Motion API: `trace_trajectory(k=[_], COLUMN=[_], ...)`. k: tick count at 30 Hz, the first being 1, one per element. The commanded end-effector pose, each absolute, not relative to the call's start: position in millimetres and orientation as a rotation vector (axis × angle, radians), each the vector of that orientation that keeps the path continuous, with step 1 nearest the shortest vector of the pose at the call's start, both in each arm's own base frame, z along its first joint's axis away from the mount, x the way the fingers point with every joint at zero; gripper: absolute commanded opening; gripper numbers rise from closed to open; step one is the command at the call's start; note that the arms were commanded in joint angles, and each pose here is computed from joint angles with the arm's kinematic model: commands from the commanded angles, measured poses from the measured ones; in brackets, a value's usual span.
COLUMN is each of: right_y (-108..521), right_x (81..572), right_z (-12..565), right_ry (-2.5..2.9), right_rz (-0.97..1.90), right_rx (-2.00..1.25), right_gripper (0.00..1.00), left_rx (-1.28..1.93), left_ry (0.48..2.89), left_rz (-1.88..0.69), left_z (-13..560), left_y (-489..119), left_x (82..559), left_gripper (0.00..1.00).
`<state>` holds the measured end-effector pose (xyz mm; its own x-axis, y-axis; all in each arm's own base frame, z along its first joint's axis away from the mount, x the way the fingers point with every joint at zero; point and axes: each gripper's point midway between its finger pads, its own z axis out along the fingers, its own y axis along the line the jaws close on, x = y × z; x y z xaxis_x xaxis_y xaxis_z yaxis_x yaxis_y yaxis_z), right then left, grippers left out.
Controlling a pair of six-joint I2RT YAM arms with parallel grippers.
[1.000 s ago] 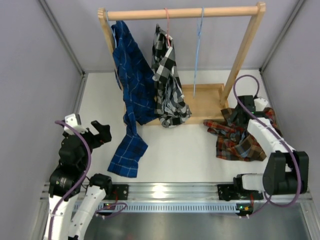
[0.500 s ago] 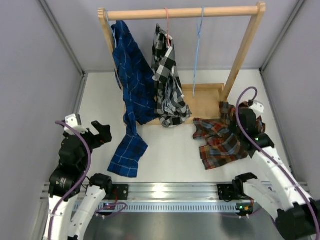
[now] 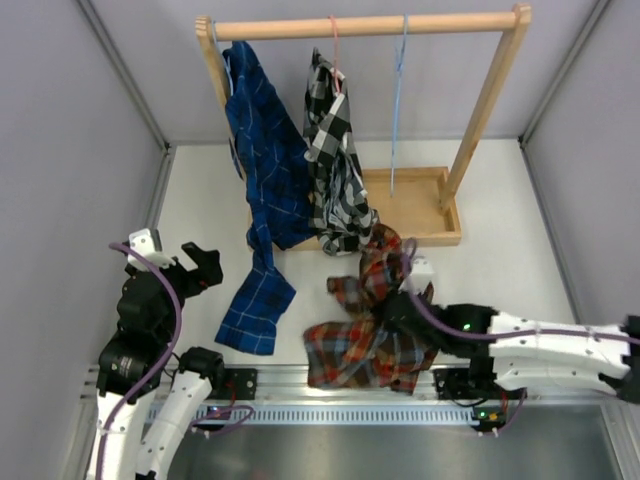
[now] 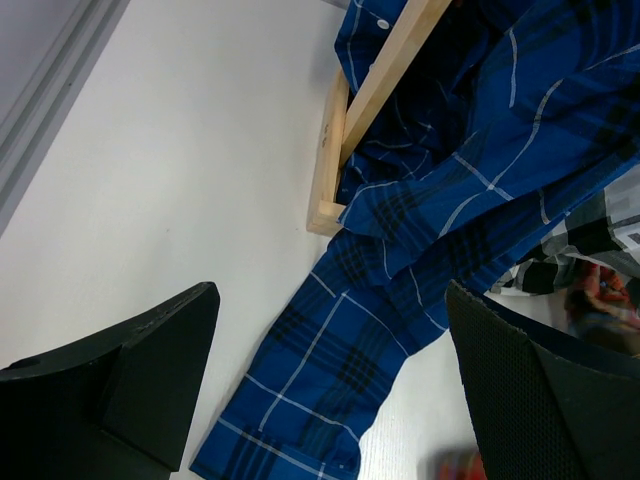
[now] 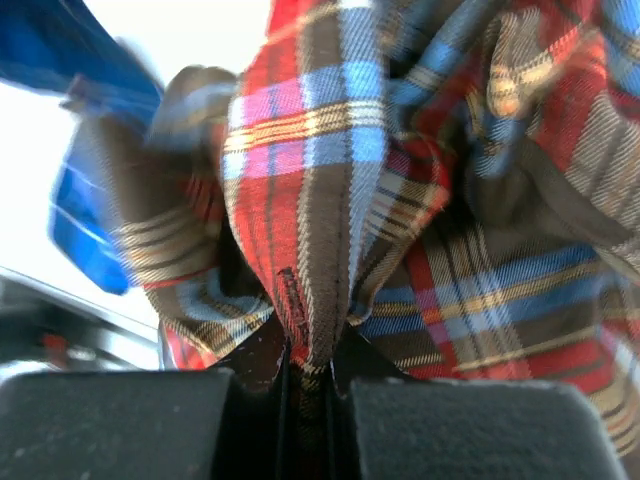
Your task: Place the shirt on the hanger
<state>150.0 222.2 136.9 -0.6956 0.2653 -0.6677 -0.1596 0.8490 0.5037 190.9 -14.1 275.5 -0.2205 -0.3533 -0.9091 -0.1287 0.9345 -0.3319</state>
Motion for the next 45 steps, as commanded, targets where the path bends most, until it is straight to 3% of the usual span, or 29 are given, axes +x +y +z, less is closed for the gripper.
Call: trace_trajectory(k=[1, 3, 4, 6, 7, 8, 14, 24, 28, 34, 41, 42, 43, 45], right_y=[252, 278, 291, 315, 318, 307, 278, 138, 153, 180, 198, 198, 196, 194], right_x=[150, 136, 131, 123, 122, 123, 133, 206, 228, 246, 261, 262, 262, 260], right_z=[151, 157, 145, 151, 156, 157, 202, 143, 123, 99, 107, 114, 118, 137], right_ry=[2.097, 2.072, 2.085, 2.089, 2.083, 2.073, 2.069, 2.204, 2.274, 2.326, 2.235, 2.212, 2.2, 2.147], right_rz=[0.648, 0.679, 0.638, 0.593, 0.562, 0.46, 0.417, 0.256, 0.521, 0.591, 0.668, 0.672, 0.664, 0.677], right_rx=[0.282, 0.242, 0.198, 0.132, 0.11, 0.052, -0.143, 0.067, -0.053, -0.187, -0.227, -0.232, -0.242, -0.239], right_gripper=[0.0, 0.03, 0.24, 0.53, 0.85, 0.99, 1.0, 0.91, 0.82, 0.75, 0.39, 0.3, 0.02, 0.0], left_rx=[-0.359, -0.36, -0.36, -0.359, -0.357, -0.357, -0.357, -0.35, -0.345, -0.338, -0.336, -0.335, -0.335, -0.334], left_ry=[1.737, 1.736, 1.736, 1.737, 1.738, 1.739, 1.732, 1.736, 1.74, 1.744, 1.744, 1.746, 1.745, 1.746], left_rz=[-0.243, -0.242, -0.242, -0.243, -0.242, -0.241, -0.246, -0.254, -0.259, -0.261, -0.262, -0.262, -0.263, -0.264], left_z=[289, 289, 288, 288, 288, 288, 289, 288, 288, 287, 288, 287, 288, 287], left_y=[-16, -16, -16, -16, -16, -16, -16, -18, -20, -21, -21, -21, -21, -22], left_x=[194, 194, 194, 194, 194, 194, 193, 194, 195, 195, 196, 196, 196, 196], left_gripper=[0.98, 0.98, 0.98, 0.98, 0.98, 0.98, 0.98, 0.98, 0.98, 0.98, 0.98, 0.98, 0.98, 0.98])
